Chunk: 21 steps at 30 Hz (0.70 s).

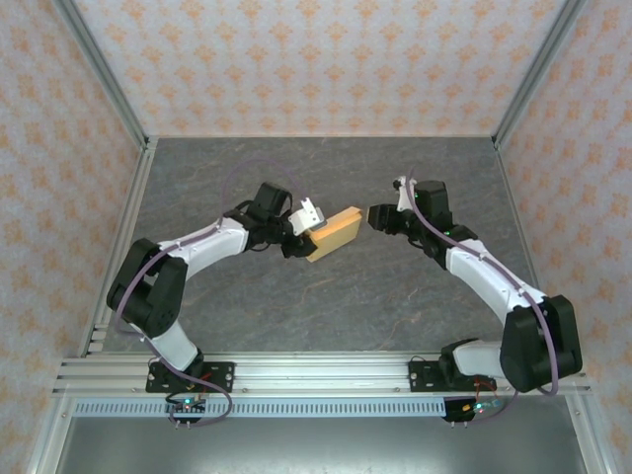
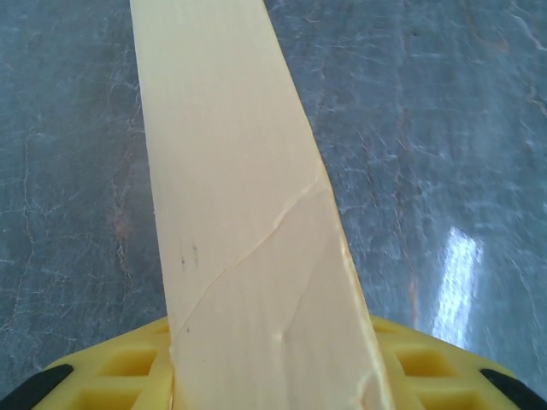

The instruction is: Fold the paper box

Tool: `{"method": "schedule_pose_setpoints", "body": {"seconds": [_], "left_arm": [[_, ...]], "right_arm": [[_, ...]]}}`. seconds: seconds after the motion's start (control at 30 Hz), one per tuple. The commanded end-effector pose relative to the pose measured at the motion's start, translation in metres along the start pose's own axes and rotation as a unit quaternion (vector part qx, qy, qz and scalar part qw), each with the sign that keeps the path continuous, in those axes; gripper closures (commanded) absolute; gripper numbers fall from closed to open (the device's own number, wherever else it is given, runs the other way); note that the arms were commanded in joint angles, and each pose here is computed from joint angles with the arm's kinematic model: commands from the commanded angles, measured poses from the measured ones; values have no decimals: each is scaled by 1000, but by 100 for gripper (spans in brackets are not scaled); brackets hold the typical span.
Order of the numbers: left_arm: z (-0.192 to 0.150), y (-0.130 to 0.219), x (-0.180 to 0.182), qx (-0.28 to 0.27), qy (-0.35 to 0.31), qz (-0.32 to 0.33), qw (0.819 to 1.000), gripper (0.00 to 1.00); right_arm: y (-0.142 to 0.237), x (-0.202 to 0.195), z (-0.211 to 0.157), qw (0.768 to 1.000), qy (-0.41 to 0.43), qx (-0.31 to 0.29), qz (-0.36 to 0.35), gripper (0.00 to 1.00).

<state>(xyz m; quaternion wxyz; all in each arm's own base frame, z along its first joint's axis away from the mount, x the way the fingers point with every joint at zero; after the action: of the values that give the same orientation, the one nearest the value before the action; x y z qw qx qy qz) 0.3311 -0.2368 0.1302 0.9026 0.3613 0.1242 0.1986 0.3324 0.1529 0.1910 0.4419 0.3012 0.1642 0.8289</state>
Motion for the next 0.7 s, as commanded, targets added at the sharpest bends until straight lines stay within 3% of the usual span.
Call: {"method": "schedule_pose_setpoints", "body": {"seconds": [0.0,0.23,0.4,0.67], "left_arm": [[-1,18,-18,23,-50,-70,996,73],[-5,25,-4,28,-64,-104,992,73],[-8,21,-1,42,-68,-120,990,73],[-9,16,3,48,-66,-127,989,69]], "right_arm": [[-3,11,-5,992,123,-5,24,55],[-3,13,-20,970,243,6,8,56],[-11,6,-24,960,279,32,-3,56],[-14,14,-37,950,306,42,45,57]]}}
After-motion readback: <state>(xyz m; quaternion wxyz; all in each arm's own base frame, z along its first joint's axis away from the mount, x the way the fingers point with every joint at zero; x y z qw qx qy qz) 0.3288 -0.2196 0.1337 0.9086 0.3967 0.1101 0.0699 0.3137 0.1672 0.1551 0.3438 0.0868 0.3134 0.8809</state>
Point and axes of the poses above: each hand's point on the last joint's axis, 136 mm out from that joint toward the fingers, its own y axis back along the fingers, its own x axis along the line the jaws close on, z = x × y, the point moved 3 cm from there along y, back along the fingers, and after that the axes turned 5 degrees about y, right-handed, at the moved point
